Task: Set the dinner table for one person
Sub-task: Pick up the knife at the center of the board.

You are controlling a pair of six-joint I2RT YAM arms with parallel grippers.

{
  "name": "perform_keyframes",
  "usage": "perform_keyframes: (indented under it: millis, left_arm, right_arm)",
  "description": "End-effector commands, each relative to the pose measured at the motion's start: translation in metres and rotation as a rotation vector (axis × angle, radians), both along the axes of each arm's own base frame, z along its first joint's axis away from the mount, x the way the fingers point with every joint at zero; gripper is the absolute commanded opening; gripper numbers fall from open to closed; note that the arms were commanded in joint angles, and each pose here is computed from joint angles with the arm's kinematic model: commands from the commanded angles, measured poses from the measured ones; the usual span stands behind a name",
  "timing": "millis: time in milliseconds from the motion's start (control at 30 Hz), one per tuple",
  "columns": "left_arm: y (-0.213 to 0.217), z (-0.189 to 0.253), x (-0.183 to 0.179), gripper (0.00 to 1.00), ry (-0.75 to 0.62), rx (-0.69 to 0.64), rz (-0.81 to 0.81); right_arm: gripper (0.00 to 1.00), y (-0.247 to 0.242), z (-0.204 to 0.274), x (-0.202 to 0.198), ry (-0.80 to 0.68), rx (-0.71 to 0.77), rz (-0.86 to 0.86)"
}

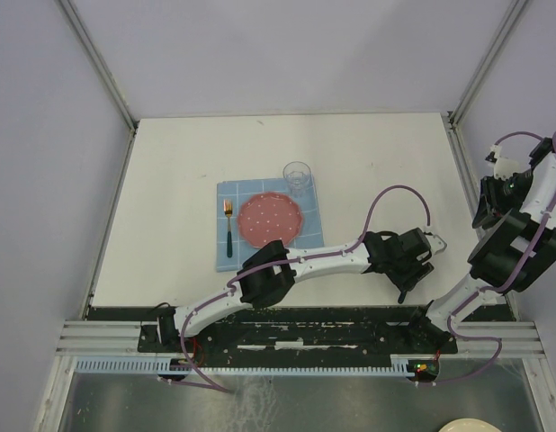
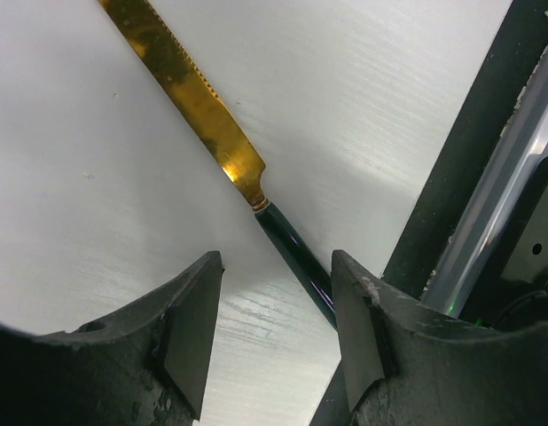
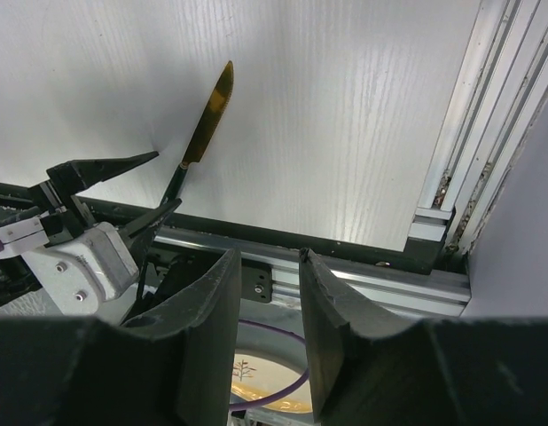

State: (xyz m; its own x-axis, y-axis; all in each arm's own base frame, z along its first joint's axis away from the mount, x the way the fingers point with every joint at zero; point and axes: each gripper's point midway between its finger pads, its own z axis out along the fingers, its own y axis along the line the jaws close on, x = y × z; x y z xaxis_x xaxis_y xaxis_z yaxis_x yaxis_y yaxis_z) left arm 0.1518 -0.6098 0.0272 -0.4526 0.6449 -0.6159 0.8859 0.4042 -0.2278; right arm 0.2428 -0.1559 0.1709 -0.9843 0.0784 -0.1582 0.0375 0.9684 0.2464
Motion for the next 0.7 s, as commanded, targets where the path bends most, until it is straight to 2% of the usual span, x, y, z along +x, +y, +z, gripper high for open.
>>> perform_keyframes:
  millis: [0,200,467,667]
  left_arm:
    - [0.030,-0.027,-0.013,0.60,0.066,0.135,-0.007]
    - [0.041,-0.032,-0.011,0.60,0.065,0.183,0.034]
    - [0.073,-0.058,0.000,0.55,0.010,0.338,0.062]
    - [0.054,-0.031,0.010,0.55,-0.037,0.247,0.069]
  right_arm:
    - [0.40,0.001,0.018,0.007,-0.059,0.003,0.000]
    - [0.40,0.004,0.018,0.009,-0.069,0.017,-0.009]
    - [0.40,0.002,0.020,0.011,-0.069,0.019,-0.015]
    - [0.40,0.003,0.021,0.012,-0.066,0.029,-0.024]
